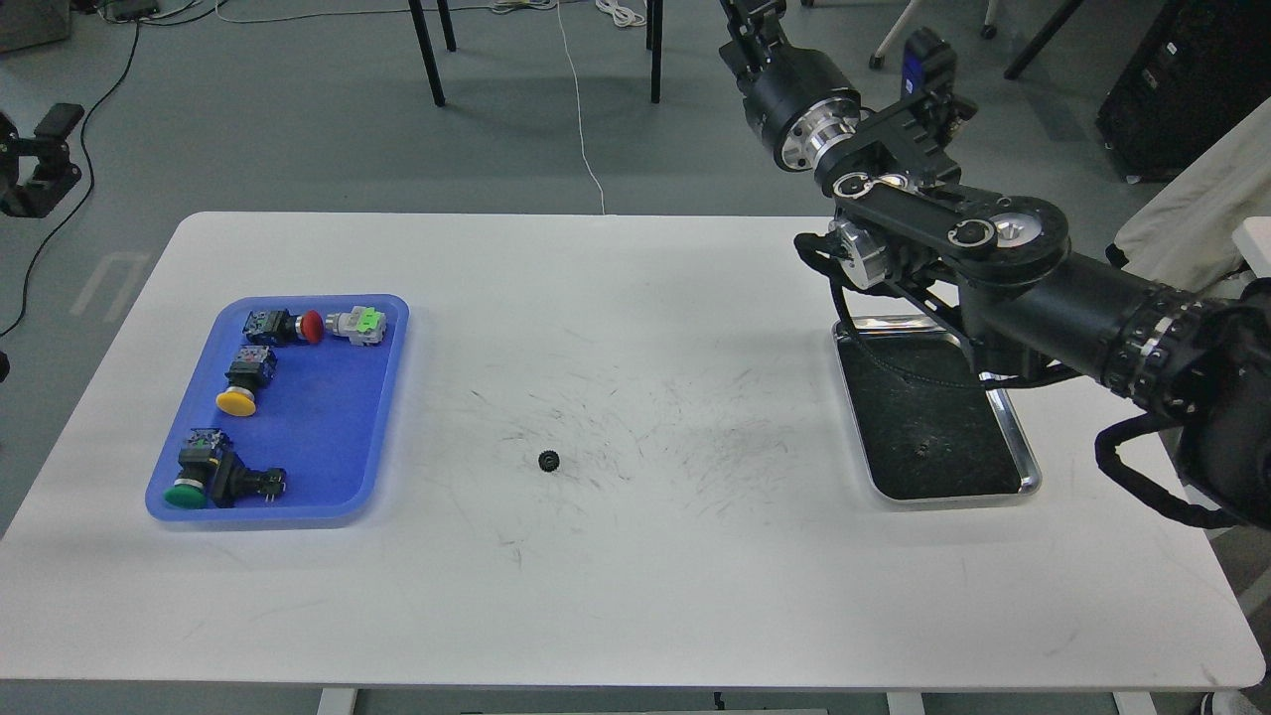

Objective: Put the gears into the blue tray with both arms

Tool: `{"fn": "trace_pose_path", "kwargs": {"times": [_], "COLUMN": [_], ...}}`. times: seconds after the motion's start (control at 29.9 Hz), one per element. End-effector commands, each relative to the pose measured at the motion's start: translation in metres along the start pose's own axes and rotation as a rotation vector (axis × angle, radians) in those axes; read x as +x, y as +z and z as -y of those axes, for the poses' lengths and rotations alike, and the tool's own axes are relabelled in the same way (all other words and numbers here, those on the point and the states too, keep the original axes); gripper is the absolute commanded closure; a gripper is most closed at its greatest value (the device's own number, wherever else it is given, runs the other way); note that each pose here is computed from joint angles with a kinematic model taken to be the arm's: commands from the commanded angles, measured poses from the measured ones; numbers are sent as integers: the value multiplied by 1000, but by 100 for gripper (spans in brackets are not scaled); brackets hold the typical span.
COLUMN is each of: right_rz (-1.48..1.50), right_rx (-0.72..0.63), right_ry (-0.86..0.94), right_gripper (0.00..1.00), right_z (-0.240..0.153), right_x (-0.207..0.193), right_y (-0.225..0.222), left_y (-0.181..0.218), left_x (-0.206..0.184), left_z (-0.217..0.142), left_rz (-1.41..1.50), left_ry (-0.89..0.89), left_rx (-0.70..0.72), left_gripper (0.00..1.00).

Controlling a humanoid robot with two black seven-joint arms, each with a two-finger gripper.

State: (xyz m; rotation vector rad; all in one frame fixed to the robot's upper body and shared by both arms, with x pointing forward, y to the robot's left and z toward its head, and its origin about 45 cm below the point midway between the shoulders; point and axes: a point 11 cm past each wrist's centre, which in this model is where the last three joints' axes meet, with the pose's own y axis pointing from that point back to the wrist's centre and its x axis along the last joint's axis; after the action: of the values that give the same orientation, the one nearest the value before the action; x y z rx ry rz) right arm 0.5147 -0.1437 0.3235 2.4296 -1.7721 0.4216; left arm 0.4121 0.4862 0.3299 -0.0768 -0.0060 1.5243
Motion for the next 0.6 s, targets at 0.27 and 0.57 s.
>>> {"fn": "trace_pose_path", "kwargs": {"times": [0.27, 0.57], "right_rz": [194, 369], "right_rx": [-223, -275], "right_ry": [146, 190], "right_gripper": [4, 4], "right_z": [-49, -82], "right_x": [108, 125], "right_y": [63, 95], "left_y": [-72, -77], "left_x": [-36, -54], "left_z": [-9, -33], "left_rz": [-58, 52], "left_ry": [-32, -174], "left_rx": [144, 279], "left_gripper": [2, 2]}}
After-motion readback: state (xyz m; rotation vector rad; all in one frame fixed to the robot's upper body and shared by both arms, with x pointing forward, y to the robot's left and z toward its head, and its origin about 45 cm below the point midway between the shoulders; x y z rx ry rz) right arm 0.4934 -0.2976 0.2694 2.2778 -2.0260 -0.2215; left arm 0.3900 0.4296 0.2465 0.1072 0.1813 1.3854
